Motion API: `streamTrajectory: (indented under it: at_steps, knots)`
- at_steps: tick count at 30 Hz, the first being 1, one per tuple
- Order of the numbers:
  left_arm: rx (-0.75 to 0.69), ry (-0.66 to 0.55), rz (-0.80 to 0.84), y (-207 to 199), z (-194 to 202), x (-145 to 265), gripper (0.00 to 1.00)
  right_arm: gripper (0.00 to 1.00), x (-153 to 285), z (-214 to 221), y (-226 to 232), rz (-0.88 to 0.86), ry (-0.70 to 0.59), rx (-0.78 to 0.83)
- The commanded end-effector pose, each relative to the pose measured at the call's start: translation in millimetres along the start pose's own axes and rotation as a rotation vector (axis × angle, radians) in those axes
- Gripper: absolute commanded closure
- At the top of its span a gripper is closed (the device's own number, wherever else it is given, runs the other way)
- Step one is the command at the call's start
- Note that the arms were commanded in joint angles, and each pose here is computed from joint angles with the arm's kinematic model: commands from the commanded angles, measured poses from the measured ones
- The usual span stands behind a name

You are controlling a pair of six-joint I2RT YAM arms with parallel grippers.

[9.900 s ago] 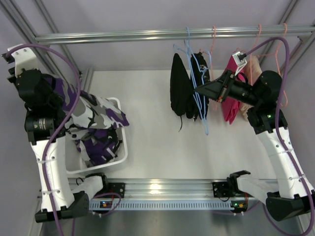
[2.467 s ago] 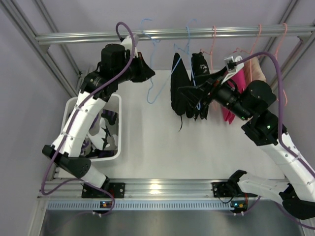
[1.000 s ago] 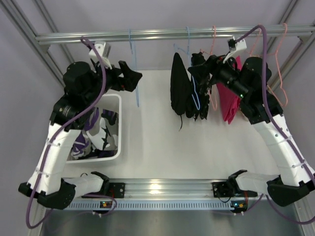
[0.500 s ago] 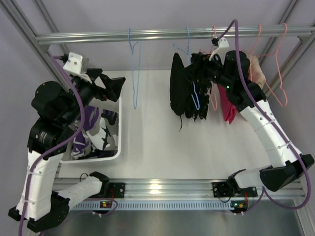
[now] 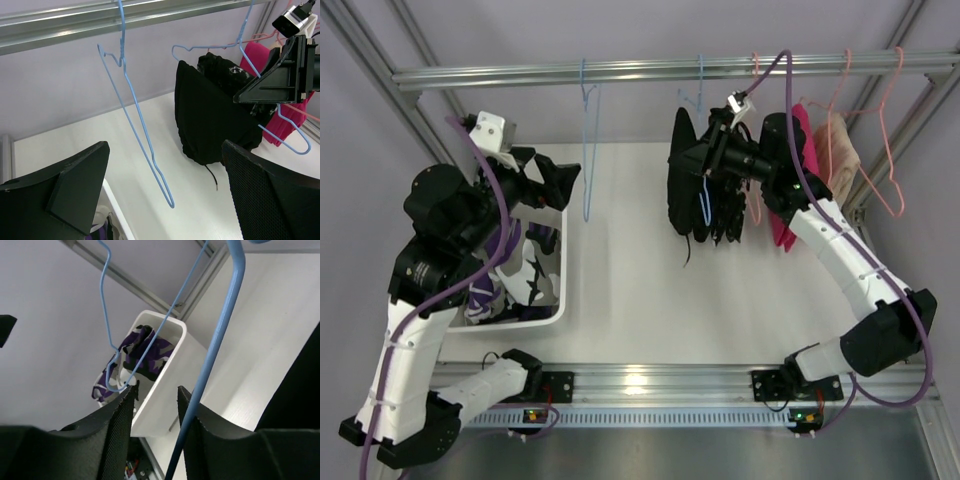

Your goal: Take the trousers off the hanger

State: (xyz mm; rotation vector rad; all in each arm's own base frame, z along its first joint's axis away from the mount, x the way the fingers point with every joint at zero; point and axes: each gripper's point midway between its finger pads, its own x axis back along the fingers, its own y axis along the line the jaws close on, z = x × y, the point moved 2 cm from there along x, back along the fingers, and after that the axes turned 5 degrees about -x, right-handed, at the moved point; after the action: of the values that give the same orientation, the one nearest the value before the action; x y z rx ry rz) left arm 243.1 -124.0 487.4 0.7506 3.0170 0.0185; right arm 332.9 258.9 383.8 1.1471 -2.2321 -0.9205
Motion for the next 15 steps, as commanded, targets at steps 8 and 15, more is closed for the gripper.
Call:
streamTrajectory:
  at_steps: [8, 15]
  knots:
    - [-0.014, -0.084, -0.01, 2.1, -13.8, 4.0, 0.01, 0.91, 11.2, -30.5, 52.5, -0.231, -0.084, -0.001]
    - [-0.011, -0.082, 0.012, -1.6, -9.4, 4.9, 0.01, 1.0, 26.3, -53.9, 77.9, -0.296, -0.139, -0.004]
